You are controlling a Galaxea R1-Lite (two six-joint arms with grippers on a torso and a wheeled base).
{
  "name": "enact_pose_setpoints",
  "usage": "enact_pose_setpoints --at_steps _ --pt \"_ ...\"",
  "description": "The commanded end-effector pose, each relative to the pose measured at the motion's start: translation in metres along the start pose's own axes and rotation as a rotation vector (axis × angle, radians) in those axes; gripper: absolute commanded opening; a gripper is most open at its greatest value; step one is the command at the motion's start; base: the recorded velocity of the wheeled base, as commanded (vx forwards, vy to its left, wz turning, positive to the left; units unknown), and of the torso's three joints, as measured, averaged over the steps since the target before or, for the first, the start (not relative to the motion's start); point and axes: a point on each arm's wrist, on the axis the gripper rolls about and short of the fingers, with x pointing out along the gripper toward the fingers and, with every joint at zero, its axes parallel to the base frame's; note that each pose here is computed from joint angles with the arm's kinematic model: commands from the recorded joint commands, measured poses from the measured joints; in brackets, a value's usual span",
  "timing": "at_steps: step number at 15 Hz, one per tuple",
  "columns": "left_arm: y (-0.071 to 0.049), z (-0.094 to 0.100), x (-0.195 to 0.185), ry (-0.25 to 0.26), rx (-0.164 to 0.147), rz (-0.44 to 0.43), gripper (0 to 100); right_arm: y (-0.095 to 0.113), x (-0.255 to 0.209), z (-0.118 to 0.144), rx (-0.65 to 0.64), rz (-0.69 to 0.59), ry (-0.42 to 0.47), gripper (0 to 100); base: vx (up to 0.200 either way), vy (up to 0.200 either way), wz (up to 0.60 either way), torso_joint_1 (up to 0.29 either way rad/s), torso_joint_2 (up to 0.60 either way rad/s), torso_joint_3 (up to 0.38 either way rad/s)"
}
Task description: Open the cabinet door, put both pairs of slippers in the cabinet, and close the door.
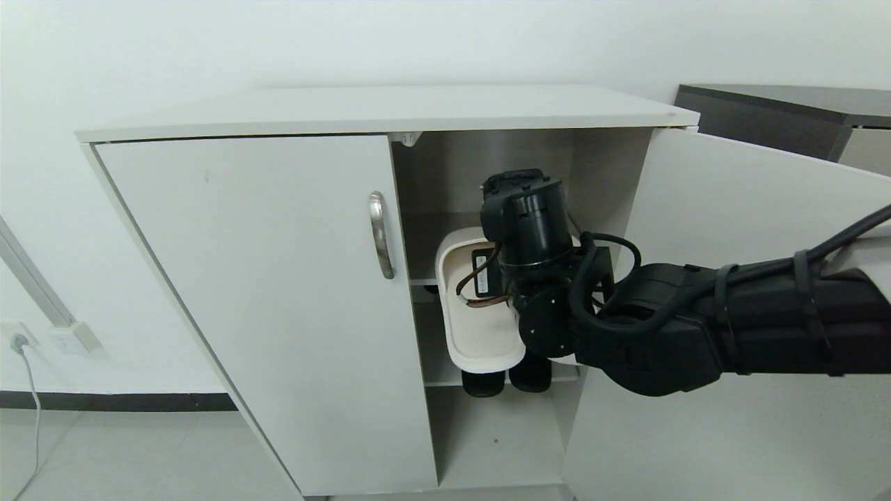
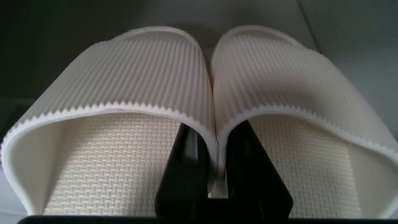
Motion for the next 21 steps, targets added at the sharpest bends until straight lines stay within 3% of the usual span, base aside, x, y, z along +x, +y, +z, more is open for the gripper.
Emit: enact_pose_setpoints --at_steps 1,4,7,14,21 --pt "0.0 0.0 0.0 0.001 -0.001 0.003 0 0.001 0.013 0.0 0.009 -0.004 -0.004 0 0.0 0.0 0.0 0.0 0.0 0.0" --pt "0.0 0.0 0.0 0.001 0.001 0.003 0 0.002 0.017 -0.003 0.006 -0.009 0.0 0 0.0 0.0 0.0 0.0 0.0 0.0" --pt "0.0 0.0 0.0 0.001 -0.001 0.003 0 0.002 0.017 -0.003 0.006 -0.009 0.0 0 0.2 0.0 0.0 -0.002 0.0 0.004" --pt "0.0 0.0 0.0 0.001 -0.001 0.003 0 0.005 0.016 -0.003 0.001 0.003 0.0 0 0.0 0.0 0.0 0.0 0.0 0.0" --pt "0.0 0.0 0.0 0.001 -0.001 0.003 0 0.005 0.049 0.008 0.0 0.01 0.019 0 0.0 0.0 0.0 0.0 0.0 0.0"
